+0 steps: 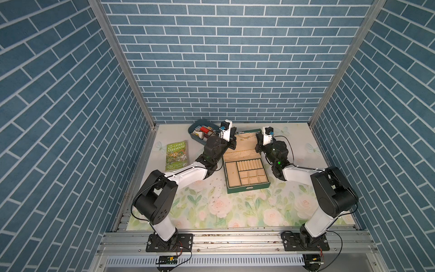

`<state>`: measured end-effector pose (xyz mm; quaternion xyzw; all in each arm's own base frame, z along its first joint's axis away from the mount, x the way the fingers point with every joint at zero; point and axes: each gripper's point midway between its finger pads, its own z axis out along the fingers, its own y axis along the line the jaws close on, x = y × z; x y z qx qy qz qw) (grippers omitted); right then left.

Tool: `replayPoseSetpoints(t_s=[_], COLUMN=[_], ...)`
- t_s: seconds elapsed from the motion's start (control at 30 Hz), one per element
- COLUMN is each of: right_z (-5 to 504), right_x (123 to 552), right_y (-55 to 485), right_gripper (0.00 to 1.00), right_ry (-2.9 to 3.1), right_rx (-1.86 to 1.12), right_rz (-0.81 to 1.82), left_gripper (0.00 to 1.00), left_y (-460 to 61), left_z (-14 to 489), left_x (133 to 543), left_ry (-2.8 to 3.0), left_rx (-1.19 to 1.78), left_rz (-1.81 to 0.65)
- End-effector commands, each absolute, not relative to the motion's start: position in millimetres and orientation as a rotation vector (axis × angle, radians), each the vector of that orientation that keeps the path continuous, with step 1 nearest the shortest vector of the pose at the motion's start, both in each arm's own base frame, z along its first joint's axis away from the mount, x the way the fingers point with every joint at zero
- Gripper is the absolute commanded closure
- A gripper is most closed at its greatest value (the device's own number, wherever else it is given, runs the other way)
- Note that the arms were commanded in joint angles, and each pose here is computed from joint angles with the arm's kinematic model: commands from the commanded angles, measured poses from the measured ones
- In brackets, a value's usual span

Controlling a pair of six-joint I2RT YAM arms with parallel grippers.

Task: Put jewelry chain into jewelry box
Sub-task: Hang the necklace on the jewelry box clasp.

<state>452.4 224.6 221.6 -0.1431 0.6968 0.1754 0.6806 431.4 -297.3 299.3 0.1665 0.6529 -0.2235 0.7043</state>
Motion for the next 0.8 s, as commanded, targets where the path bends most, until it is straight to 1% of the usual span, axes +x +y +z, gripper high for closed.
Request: replayPoseSetpoints(t_s=[0.0,0.33,0.77], right_z=[235,229,222], right_x=[458,456,460], right_y=[227,229,232], right_gripper=[1.0,1.0,1.0], right_ry=[1.519,1.523,1.533], right_rx=[-0.312,-0.305,-0.306], right_rz=[0.411,0.435,0.445], left_gripper=[1.0,1.0,1.0], left_y=[-293,-290,-291], left_z=[311,305,297], left_x=[425,423,435], left_ry=[1.395,1.381,1.385], left_rx=[0.375,0.368,0.361], left_rz=[-0.503,-0.503,-0.475])
